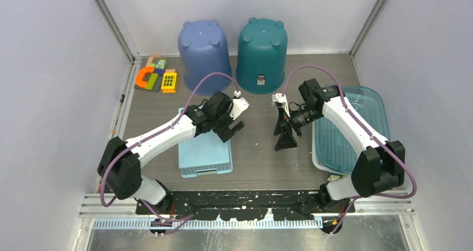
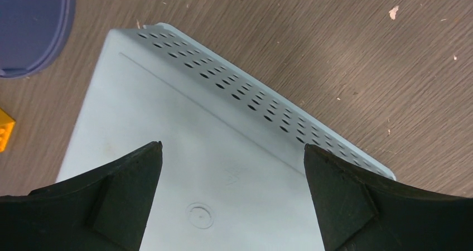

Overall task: Turn the large container upside down
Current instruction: Move the container to the center of the board.

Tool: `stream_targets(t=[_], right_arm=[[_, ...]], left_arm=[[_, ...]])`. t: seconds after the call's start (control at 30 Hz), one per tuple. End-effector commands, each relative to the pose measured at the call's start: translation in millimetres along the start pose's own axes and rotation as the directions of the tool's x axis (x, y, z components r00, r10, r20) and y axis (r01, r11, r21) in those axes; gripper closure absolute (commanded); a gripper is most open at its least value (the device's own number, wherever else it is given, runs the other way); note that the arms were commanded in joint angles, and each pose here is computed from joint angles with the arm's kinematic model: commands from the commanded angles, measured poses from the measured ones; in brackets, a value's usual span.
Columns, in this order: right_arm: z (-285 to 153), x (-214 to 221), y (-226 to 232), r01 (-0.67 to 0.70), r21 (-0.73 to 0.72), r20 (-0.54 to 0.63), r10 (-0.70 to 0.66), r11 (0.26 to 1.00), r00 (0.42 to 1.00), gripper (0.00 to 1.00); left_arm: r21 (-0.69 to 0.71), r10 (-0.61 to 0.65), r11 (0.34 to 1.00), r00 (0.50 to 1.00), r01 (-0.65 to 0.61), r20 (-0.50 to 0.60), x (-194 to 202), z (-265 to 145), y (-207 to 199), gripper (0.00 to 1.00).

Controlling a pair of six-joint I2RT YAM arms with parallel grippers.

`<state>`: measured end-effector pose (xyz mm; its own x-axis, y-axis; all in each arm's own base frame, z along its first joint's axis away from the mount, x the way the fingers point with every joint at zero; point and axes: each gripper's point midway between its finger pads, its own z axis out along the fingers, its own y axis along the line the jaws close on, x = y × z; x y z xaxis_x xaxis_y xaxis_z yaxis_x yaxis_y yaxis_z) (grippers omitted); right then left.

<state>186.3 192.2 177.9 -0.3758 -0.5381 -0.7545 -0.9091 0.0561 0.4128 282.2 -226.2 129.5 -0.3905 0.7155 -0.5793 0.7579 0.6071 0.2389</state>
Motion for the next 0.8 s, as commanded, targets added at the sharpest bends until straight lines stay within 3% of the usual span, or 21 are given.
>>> stream_targets(t=[0.0,0.13,0.4,0.57,0.77], right_arm=[[-0.4,-2.9,2.3,0.046,-0.007,0.021,-0.046,0.999,0.999,0.13],[1.7,-0.6,0.7,0.036,-0.018,0.021,-0.035,0.999,0.999,0.13],[5.0,0.5,0.7,0.017,-0.045,0.028,-0.016,0.999,0.999,0.13],[4.9,-1.3,1.9,0.02,-0.049,0.037,-0.018,0.999,0.999,0.14],[5.0,-3.0,3.5,0.017,-0.057,0.044,-0.015,0.998,0.999,0.13]], left_arm=[[0.008,-0.059,0.998,0.997,0.059,-0.06,3.8,11.7,-4.6,0.0],[-0.053,-0.054,0.997,0.989,0.047,-0.137,18.3,23.9,4.0,0.0],[-0.046,-0.101,0.995,0.971,0.094,-0.218,47.1,22.0,16.7,0.0],[-0.06,-0.153,0.988,0.962,0.143,-0.225,62.5,13.0,31.2,0.01],[-0.056,-0.09,0.995,0.973,0.08,-0.211,72.0,2.7,33.7,0.0]])
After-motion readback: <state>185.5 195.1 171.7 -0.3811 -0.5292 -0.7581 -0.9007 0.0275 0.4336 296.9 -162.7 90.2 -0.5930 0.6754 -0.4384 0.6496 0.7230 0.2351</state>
